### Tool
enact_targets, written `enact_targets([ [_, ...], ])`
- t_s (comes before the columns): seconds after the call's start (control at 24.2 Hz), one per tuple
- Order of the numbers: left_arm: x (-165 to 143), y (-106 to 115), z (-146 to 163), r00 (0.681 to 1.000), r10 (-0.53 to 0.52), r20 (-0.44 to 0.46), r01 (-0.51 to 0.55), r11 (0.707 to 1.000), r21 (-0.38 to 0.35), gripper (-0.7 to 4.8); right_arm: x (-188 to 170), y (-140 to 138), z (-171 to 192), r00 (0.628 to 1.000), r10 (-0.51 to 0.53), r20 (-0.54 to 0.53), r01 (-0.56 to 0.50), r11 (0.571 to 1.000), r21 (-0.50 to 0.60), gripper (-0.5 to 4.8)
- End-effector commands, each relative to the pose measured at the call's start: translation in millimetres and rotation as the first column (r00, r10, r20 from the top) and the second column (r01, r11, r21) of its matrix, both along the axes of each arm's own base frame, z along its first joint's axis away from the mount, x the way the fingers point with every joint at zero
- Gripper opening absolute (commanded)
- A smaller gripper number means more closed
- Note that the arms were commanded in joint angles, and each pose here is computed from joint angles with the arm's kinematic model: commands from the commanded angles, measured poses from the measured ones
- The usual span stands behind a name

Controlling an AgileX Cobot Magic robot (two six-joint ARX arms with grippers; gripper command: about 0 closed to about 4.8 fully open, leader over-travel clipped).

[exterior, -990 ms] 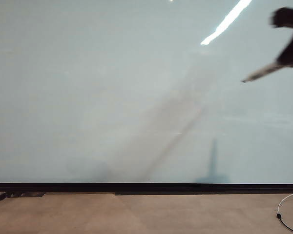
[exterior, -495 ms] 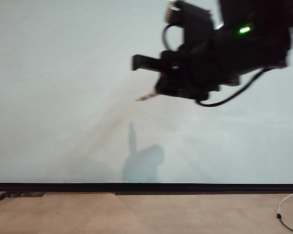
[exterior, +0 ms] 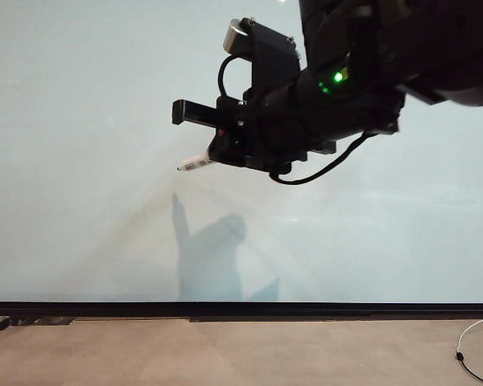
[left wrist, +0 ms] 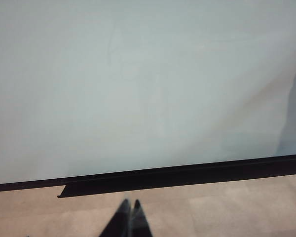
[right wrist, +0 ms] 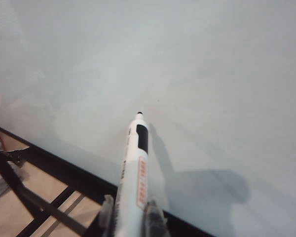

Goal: Pick up the pen on the shelf to the right of the whiteboard and draw a straight line.

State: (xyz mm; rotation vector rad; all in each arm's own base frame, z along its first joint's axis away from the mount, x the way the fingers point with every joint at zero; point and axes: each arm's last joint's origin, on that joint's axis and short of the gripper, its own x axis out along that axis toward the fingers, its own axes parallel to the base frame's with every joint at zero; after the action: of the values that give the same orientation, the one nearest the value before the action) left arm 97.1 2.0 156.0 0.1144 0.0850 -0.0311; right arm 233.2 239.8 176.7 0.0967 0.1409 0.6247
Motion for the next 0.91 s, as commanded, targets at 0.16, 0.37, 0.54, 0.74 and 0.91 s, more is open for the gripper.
enact_targets([
  [0.16, -0.1, -0.1, 2.0, 1.000, -0.001, 0.012, 0.001, 1.000, 0.001, -0.05, 11.4, 11.1, 2.4, 0.998, 0.051, 0.039, -0.051, 0.999, 0.015, -0.05],
  [0.37, -0.1, -0.1, 2.1, 1.000, -0.001, 0.013, 0.001, 1.000, 0.001, -0.05, 24.3, 16.6, 2.8, 0.997, 0.058, 0.051, -0.059, 0.998, 0.017, -0.05],
  [0.54, -0.1, -0.1, 2.1, 1.000, -0.001, 0.013, 0.001, 1.000, 0.001, -0.05, 28.7, 12.1, 2.4, 0.998, 0.042, 0.056, -0.042, 0.999, 0.002, -0.05],
  [0.74, -0.1, -0.1, 2.1, 1.000, -0.001, 0.013, 0.001, 1.000, 0.001, -0.05, 31.7, 8.9, 2.3, 0.998, 0.028, 0.055, -0.029, 1.000, 0.001, -0.05],
  [0.91, -0.1, -0.1, 2.0, 1.000, -0.001, 0.012, 0.001, 1.000, 0.001, -0.05, 33.0, 7.2, 2.5, 0.998, 0.007, 0.057, -0.007, 1.000, -0.002, -0.05],
])
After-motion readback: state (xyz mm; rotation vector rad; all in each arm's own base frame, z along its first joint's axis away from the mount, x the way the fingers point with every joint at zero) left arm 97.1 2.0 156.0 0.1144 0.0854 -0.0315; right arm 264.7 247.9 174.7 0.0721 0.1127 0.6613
